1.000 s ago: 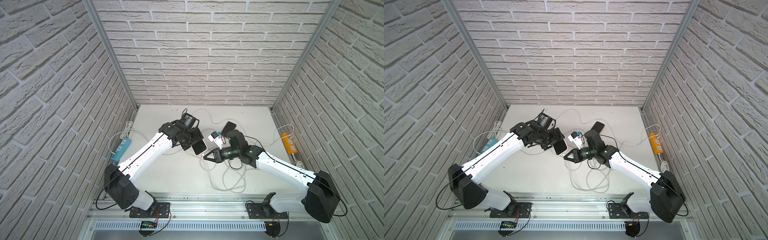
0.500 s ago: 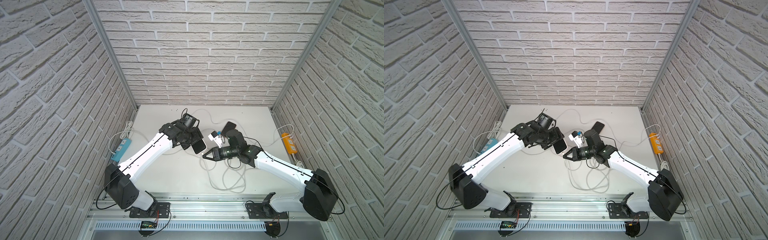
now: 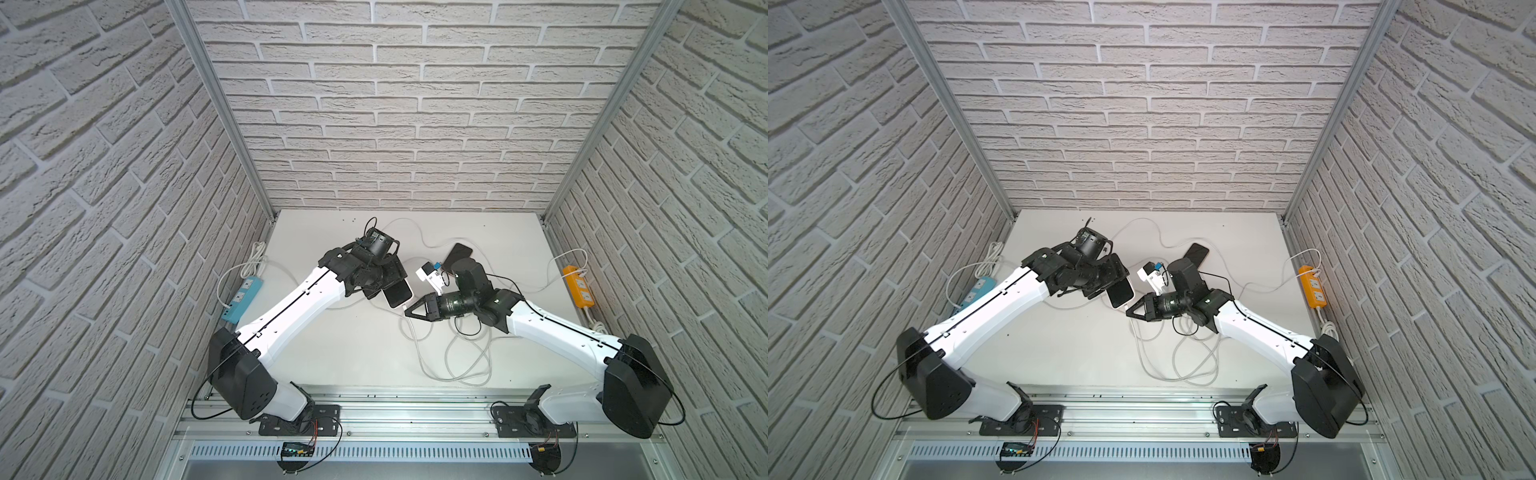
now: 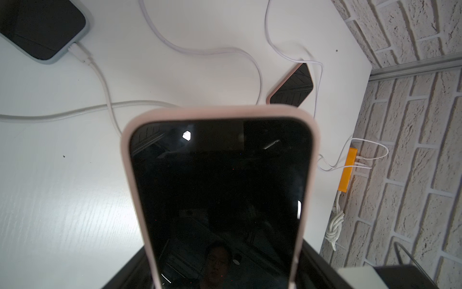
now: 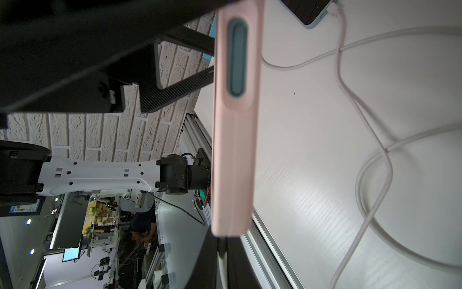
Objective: Plug the charging cable into the phone
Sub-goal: Insert the charging cable into the phone, then place the phone on the phone, then pick up the phone at the center of the board.
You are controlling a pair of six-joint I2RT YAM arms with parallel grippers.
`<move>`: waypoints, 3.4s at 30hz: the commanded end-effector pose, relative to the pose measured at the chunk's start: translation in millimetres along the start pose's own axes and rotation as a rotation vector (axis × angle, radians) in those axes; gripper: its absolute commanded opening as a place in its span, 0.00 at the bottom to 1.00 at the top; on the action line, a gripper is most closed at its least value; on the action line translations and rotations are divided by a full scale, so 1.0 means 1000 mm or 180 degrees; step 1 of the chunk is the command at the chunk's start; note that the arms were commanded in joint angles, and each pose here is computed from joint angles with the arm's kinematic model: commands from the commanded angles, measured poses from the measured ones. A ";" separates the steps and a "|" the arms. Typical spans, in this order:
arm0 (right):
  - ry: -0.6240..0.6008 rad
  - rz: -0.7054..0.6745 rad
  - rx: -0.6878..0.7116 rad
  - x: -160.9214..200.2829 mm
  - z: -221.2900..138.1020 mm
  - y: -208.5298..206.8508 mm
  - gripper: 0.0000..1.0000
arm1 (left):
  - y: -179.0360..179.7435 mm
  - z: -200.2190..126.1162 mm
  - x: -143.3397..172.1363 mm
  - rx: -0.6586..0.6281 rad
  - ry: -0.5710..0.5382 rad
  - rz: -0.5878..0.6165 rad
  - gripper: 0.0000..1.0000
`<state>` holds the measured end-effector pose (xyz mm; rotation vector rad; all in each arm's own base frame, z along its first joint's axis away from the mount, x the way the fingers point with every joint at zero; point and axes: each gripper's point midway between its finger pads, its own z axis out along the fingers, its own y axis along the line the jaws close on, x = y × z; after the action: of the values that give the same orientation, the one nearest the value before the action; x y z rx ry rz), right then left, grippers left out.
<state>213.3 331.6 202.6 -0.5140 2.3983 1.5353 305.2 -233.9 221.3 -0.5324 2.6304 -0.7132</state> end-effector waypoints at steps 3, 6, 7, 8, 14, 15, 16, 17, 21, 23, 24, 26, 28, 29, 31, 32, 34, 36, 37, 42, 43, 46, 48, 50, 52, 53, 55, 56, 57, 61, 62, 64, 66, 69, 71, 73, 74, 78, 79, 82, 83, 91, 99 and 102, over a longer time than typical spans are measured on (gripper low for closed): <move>-0.0496 -0.0361 -0.0095 -0.049 -0.014 0.016 0.03 | -0.006 -0.010 0.027 0.0128 0.0294 0.0170 0.00; -0.0520 -0.0355 -0.0121 -0.053 -0.014 0.017 0.03 | -0.004 -0.009 0.028 0.0114 0.0301 0.0164 0.00; -0.0525 -0.0364 -0.0128 -0.054 -0.014 0.018 0.03 | -0.005 -0.009 0.029 0.0119 0.0309 0.0167 0.00; -0.0533 -0.0373 -0.0129 -0.056 -0.014 0.018 0.03 | -0.005 -0.008 0.030 0.0118 0.0316 0.0177 0.00; -0.0544 -0.0443 -0.0127 -0.061 -0.014 0.016 0.03 | -0.006 -0.006 0.034 0.0103 0.0370 0.0222 0.00; -0.0562 -0.0479 -0.0147 -0.062 -0.014 0.018 0.03 | -0.006 -0.005 0.034 0.0102 0.0382 0.0220 0.00; -0.0574 -0.0511 -0.0150 -0.063 -0.014 0.018 0.03 | -0.007 -0.006 0.035 0.0115 0.0389 0.0221 0.00; -0.0584 -0.0531 -0.0132 -0.064 -0.014 0.017 0.03 | -0.007 -0.005 0.035 0.0121 0.0397 0.0220 0.00; -0.0624 -0.0535 -0.0121 -0.071 -0.014 0.015 0.03 | -0.008 -0.007 0.037 0.0132 0.0414 0.0223 0.00; -0.0665 -0.0548 -0.0134 -0.076 -0.014 0.017 0.03 | -0.008 -0.006 0.038 0.0132 0.0426 0.0233 0.00; -0.0678 -0.0558 -0.0143 -0.078 -0.014 0.018 0.03 | -0.008 -0.006 0.040 0.0125 0.0435 0.0233 0.00; -0.0684 -0.0562 -0.0146 -0.081 -0.013 0.018 0.03 | -0.008 -0.004 0.041 0.0118 0.0451 0.0238 0.00; -0.0673 -0.0550 -0.0158 -0.082 -0.011 0.017 0.03 | -0.008 -0.002 0.043 0.0112 0.0471 0.0243 0.00; -0.0681 -0.0554 -0.0164 -0.084 -0.011 0.017 0.03 | -0.008 -0.002 0.044 0.0106 0.0477 0.0246 0.00; -0.0678 -0.0541 -0.0157 -0.084 -0.011 0.015 0.03 | -0.007 -0.002 0.043 0.0081 0.0455 0.0244 0.00; -0.0670 -0.0540 -0.0158 -0.083 -0.010 0.014 0.03 | -0.006 -0.002 0.041 0.0063 0.0434 0.0248 0.00; -0.0639 -0.0539 -0.0146 -0.081 -0.011 0.013 0.06 | -0.002 -0.005 0.037 -0.0005 0.0370 0.0246 0.00; -0.0572 -0.0549 -0.0125 -0.075 -0.013 0.010 0.24 | 0.006 -0.011 0.029 -0.0126 0.0281 0.0221 0.00; -0.0554 -0.0562 -0.0119 -0.073 -0.015 0.010 0.32 | 0.009 -0.013 0.025 -0.0166 0.0248 0.0196 0.00; -0.0495 -0.0581 0.0011 -0.051 -0.029 0.004 0.52 | 0.036 -0.015 -0.002 -0.0336 0.0095 -0.0085 0.00; -0.0469 -0.0586 0.0040 -0.045 -0.032 0.003 0.53 | 0.042 -0.014 -0.009 -0.0387 0.0048 -0.0144 0.00; -0.0429 -0.0597 0.0282 -0.027 -0.043 -0.009 0.56 | 0.064 -0.009 -0.028 -0.0535 -0.0087 -0.0286 0.00; -0.0450 -0.0565 0.0559 -0.022 -0.052 -0.023 0.57 | 0.082 0.003 -0.034 -0.0639 -0.0036 -0.0412 0.00; -0.0483 -0.0476 0.0950 -0.022 -0.064 -0.043 0.58 | 0.102 0.017 -0.038 -0.0830 0.0008 -0.0477 0.00; -0.0507 -0.0375 0.1412 -0.023 -0.078 -0.066 0.58 | 0.116 0.027 -0.044 -0.1043 -0.0012 -0.0457 0.00; -0.0522 -0.0317 0.1618 -0.024 -0.085 -0.076 0.58 | 0.121 0.031 -0.047 -0.1115 -0.0014 -0.0431 0.00; -0.0580 -0.0169 0.1956 -0.028 -0.100 -0.096 0.58 | 0.129 0.038 -0.056 -0.1248 -0.0025 -0.0427 0.00; -0.0598 -0.0079 0.2109 -0.030 -0.107 -0.105 0.58 | 0.133 0.042 -0.061 -0.1296 -0.0037 -0.0434 0.00; -0.0607 0.0019 0.2231 -0.031 -0.112 -0.114 0.58 | 0.137 0.048 -0.067 -0.1347 -0.0030 -0.0447 0.00; -0.0703 0.0350 0.2570 -0.044 -0.130 -0.145 0.58 | 0.148 0.074 -0.082 -0.1498 0.0124 -0.0481 0.00; -0.0729 0.0398 0.2652 -0.049 -0.134 -0.152 0.58 | 0.148 0.079 -0.085 -0.1514 0.0140 -0.0459 0.00; -0.0741 0.0473 0.2843 -0.057 -0.141 -0.165 0.58 | 0.150 0.091 -0.086 -0.1565 0.0228 -0.0431 0.00; -0.0736 0.0562 0.3024 -0.064 -0.150 -0.180 0.57 | 0.152 0.101 -0.085 -0.1609 0.0311 -0.0404 0.00; -0.0828 0.0769 0.3237 -0.074 -0.165 -0.201 0.57 | 0.157 0.109 -0.085 -0.1643 0.0333 -0.0386 0.12; -0.0881 0.0816 0.3310 -0.084 -0.169 -0.211 0.57 | 0.157 0.112 -0.086 -0.1633 0.0322 -0.0361 0.22; -0.0766 0.0837 0.3397 -0.094 -0.168 -0.224 0.56 | 0.156 0.114 -0.085 -0.1611 0.0352 -0.0335 0.31; -0.0684 0.0844 0.3452 -0.098 -0.166 -0.231 0.56 | 0.154 0.115 -0.085 -0.1591 0.0371 -0.0318 0.37; -0.0468 0.0857 0.3542 -0.110 -0.157 -0.257 0.52 | 0.153 0.109 -0.082 -0.1596 0.0414 -0.0230 0.66; -0.0452 0.0843 0.3528 -0.116 -0.153 -0.261 0.51 | 0.152 0.103 -0.084 -0.1610 0.0380 -0.0200 0.76; -0.0409 0.0784 0.3424 -0.128 -0.141 -0.269 0.51 | 0.146 0.084 -0.086 -0.1586 0.0321 -0.0078 0.98; -0.0411 0.0770 0.3362 -0.134 -0.136 -0.270 0.52 | 0.143 0.078 -0.086 -0.1562 0.0325 -0.0038 0.98; -0.0274 0.1021 0.3586 -0.149 -0.120 -0.292 0.82 | 0.141 0.054 -0.075 -0.1445 0.0244 -0.0021 0.98; -0.0534 0.1536 0.3790 -0.167 -0.117 -0.307 0.92 | 0.148 0.045 -0.051 -0.1312 0.0260 -0.0099 0.98; -0.0602 0.1705 0.3816 -0.176 -0.110 -0.313 0.92 | 0.151 0.041 -0.040 -0.1297 0.0274 -0.0121 0.98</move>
<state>504.2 139.6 59.2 0.4093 2.8157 0.0614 325.8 -107.6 109.0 -0.6763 2.8883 -0.1652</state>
